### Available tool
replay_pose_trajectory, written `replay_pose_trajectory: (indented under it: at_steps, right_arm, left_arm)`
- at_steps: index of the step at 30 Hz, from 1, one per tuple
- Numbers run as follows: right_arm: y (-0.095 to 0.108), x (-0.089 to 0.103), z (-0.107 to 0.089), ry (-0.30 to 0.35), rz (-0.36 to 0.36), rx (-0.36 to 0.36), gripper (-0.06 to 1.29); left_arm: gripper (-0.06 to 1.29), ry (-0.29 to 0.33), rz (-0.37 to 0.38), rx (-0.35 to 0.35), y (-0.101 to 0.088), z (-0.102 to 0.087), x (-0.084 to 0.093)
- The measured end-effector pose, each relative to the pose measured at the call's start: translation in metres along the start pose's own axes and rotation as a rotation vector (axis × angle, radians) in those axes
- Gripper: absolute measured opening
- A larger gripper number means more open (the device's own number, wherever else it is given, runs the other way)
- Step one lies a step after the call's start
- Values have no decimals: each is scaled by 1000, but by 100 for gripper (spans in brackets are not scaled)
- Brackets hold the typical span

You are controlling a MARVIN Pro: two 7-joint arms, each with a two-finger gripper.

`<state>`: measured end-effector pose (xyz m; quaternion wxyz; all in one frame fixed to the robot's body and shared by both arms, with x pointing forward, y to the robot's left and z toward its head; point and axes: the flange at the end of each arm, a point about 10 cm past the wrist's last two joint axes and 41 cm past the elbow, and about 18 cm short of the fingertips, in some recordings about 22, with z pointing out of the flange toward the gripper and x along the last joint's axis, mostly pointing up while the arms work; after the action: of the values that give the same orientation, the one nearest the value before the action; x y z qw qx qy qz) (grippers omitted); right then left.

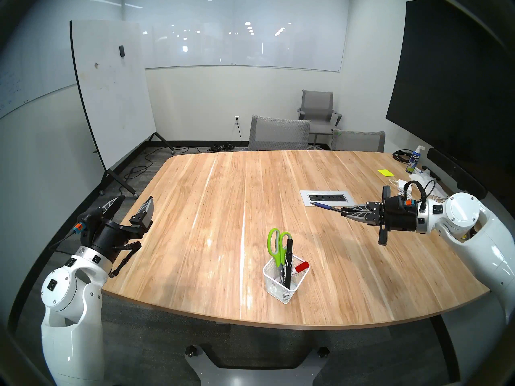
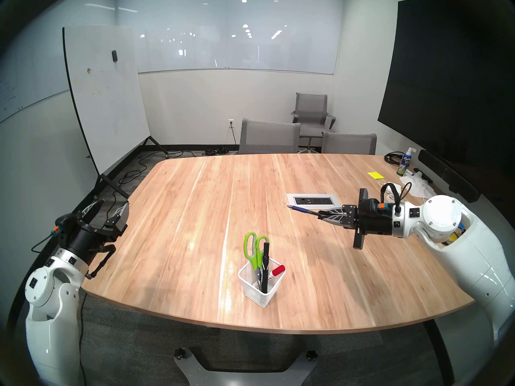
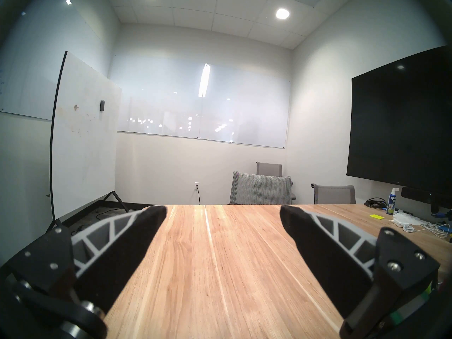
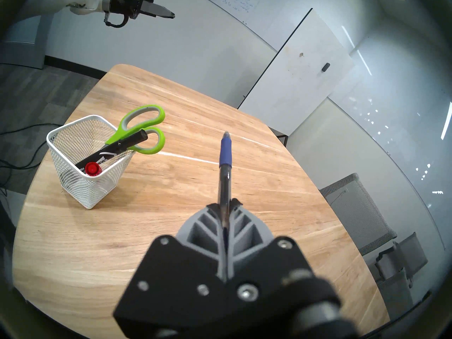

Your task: Place the pen, the marker, and the scissors into the pen holder

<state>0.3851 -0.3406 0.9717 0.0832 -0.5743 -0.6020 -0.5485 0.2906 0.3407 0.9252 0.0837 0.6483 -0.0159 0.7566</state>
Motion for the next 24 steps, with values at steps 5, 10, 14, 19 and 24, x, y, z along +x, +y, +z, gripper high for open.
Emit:
replay_pose_trajectory:
  at_steps: [5, 10, 14, 19, 24]
  right_arm:
    - [0, 0, 0, 0, -1, 0, -2]
    - [0, 0, 0, 1, -2, 0, -2]
    - [1, 0, 0, 1, -2, 0, -2]
    - [1, 0, 0, 1, -3, -1, -2]
    - [1, 1, 0, 0, -3, -1, -2]
  left_arm:
    - [126, 0, 0, 0, 0, 0, 0]
    - [126, 0, 0, 0, 0, 0, 0]
    - [126, 0, 1, 0, 0, 0, 0]
    - [126, 0, 0, 0, 0, 0, 0]
    - [126, 0, 0, 0, 0, 0, 0]
